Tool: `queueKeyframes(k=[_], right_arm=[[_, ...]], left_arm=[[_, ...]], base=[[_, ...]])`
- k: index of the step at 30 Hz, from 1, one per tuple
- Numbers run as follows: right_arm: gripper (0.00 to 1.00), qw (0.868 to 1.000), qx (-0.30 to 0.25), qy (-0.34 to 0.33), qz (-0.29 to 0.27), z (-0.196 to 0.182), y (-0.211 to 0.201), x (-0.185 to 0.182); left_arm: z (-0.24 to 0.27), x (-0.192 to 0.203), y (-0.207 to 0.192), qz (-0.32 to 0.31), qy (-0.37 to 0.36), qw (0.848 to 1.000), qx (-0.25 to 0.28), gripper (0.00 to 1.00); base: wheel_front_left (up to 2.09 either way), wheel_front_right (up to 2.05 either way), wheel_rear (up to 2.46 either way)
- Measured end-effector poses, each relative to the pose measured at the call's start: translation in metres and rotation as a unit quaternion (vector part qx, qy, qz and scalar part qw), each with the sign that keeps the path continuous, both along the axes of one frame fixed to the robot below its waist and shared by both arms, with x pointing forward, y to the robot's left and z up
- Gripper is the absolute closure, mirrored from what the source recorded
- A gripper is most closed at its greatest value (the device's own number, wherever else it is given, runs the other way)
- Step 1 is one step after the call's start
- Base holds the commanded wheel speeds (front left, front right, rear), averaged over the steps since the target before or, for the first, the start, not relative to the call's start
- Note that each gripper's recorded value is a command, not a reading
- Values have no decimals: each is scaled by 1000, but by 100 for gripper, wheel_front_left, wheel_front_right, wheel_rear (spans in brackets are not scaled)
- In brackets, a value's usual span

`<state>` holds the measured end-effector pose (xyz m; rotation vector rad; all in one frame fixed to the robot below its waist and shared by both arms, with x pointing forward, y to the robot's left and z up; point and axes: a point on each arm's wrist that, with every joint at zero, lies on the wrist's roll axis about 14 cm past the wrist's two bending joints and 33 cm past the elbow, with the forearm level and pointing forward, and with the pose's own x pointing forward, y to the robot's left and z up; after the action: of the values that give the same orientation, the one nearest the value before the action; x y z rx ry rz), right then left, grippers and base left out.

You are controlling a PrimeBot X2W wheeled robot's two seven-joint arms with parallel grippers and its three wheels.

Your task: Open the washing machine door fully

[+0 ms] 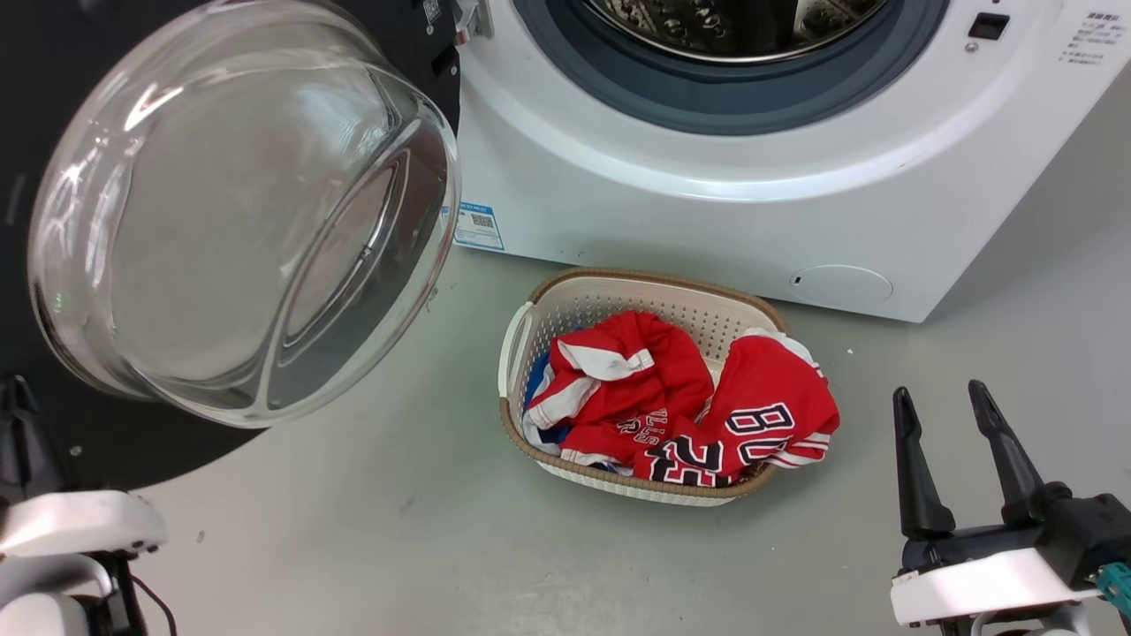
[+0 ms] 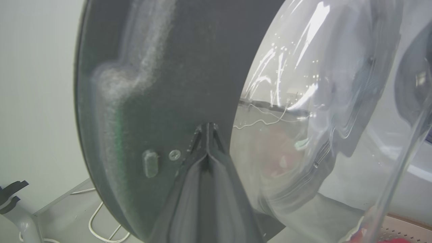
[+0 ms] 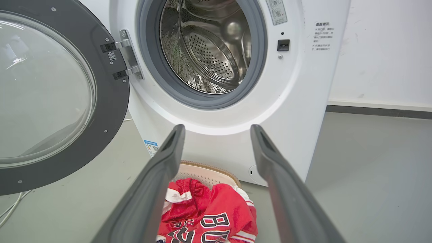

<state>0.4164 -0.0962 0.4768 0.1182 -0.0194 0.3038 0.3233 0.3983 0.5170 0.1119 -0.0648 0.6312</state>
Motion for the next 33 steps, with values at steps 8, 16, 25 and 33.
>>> queueKeyframes(k=[8,16,25,33], right_arm=[[0,1000,-4,1,6,-5,5,9],[0,1000,-8,4,-1,-10,0,14],[0,1000,-10,8,-9,-13,-5,15],[0,1000,-9,1,-8,-7,-4,13]], left_arm=[[5,14,21,8,6,1000,14,100],[3,23,40,23,15,999,18,100],[-2,20,64,51,24,998,9,100],[-2,18,68,44,31,999,8,100]], base=[[0,0,0],[0,0,0],[0,0,0],[0,0,0]])
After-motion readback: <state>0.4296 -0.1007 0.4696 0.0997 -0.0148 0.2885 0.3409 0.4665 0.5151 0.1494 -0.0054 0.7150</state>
